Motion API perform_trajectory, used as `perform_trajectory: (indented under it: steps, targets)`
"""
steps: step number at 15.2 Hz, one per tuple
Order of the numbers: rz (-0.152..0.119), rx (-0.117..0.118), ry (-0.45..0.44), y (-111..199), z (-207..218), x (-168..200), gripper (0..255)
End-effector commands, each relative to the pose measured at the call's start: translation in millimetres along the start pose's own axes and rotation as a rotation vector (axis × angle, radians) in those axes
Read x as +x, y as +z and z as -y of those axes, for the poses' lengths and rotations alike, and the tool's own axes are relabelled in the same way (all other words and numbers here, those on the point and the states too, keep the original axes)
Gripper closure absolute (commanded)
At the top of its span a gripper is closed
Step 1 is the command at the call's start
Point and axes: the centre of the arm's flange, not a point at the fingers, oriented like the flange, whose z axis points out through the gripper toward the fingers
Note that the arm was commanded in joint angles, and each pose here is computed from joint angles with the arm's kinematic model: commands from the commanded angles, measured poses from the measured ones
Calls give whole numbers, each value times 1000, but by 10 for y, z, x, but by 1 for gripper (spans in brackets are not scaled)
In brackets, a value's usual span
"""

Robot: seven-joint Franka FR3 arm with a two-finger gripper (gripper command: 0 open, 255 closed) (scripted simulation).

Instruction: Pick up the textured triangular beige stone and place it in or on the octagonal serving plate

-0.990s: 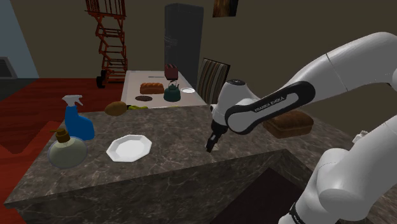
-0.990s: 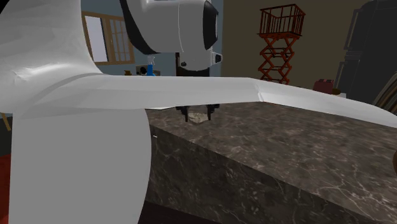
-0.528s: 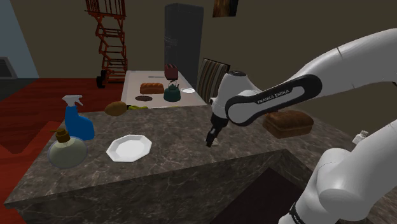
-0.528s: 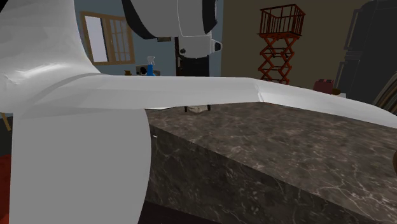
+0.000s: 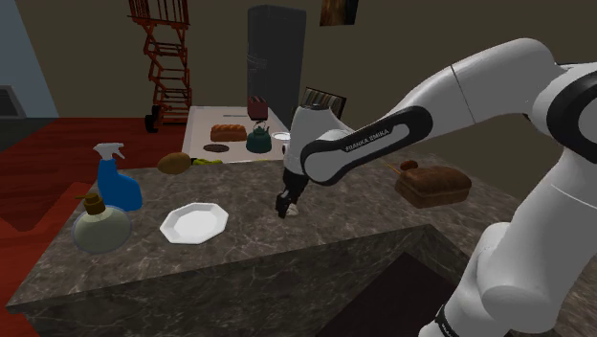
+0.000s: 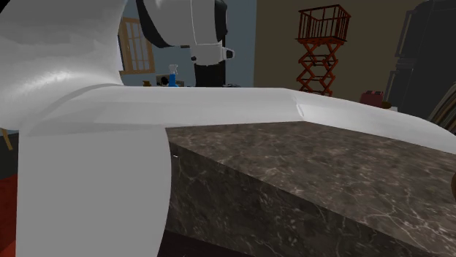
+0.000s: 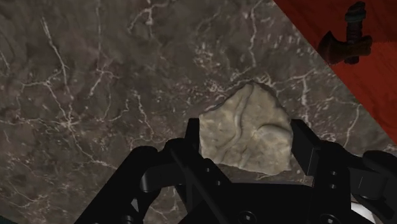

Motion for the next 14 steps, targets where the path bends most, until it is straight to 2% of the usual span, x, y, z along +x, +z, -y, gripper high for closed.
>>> perform_trajectory:
  steps: [1,14]
  targets:
    - [0,1,1,15,117,251,255]
    - [0,1,1,204,865,1784,255]
